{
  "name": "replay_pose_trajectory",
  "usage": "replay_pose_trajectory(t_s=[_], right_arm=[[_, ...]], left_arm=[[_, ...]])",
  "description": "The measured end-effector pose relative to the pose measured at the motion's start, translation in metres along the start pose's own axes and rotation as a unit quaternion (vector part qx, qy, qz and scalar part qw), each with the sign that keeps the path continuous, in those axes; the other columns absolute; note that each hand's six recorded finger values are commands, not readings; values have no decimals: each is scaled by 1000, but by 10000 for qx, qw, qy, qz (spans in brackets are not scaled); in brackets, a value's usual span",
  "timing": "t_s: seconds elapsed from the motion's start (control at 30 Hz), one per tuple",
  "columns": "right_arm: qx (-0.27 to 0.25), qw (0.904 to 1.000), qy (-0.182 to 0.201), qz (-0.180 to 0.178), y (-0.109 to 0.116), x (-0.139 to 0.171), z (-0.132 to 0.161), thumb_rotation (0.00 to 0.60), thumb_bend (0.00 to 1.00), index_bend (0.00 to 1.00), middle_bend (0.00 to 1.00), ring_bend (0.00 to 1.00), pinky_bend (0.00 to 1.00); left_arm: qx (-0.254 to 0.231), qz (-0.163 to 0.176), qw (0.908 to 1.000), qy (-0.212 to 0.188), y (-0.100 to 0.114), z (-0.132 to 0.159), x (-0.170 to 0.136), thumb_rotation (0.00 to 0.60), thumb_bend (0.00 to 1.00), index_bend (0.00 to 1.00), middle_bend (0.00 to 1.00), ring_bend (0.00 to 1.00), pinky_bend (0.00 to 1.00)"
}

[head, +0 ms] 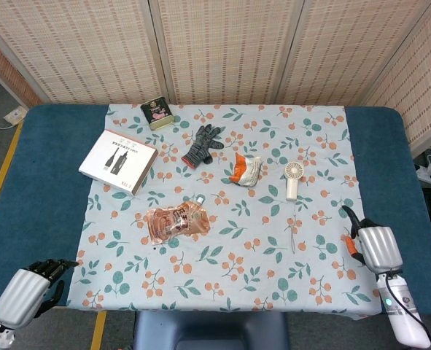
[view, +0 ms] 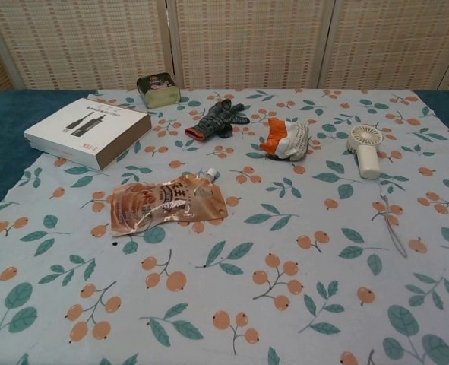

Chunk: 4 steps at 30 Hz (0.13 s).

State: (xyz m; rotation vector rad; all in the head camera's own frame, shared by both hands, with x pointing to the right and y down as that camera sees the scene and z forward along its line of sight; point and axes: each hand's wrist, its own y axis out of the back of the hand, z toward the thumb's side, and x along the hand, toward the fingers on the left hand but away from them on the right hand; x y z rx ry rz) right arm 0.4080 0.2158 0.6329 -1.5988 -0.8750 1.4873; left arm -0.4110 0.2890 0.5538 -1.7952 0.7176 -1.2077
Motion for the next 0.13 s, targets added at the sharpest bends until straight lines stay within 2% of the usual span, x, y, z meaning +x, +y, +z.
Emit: replay_pose_trajectory(t_s=[0.13], right_arm=[[109, 9997, 104, -189, 5, 11, 1, 600, 301, 109, 403, 227, 460]], left_arm=[[33, -47, 10000, -29, -3, 1, 1, 600, 622, 289, 358, 381, 547]])
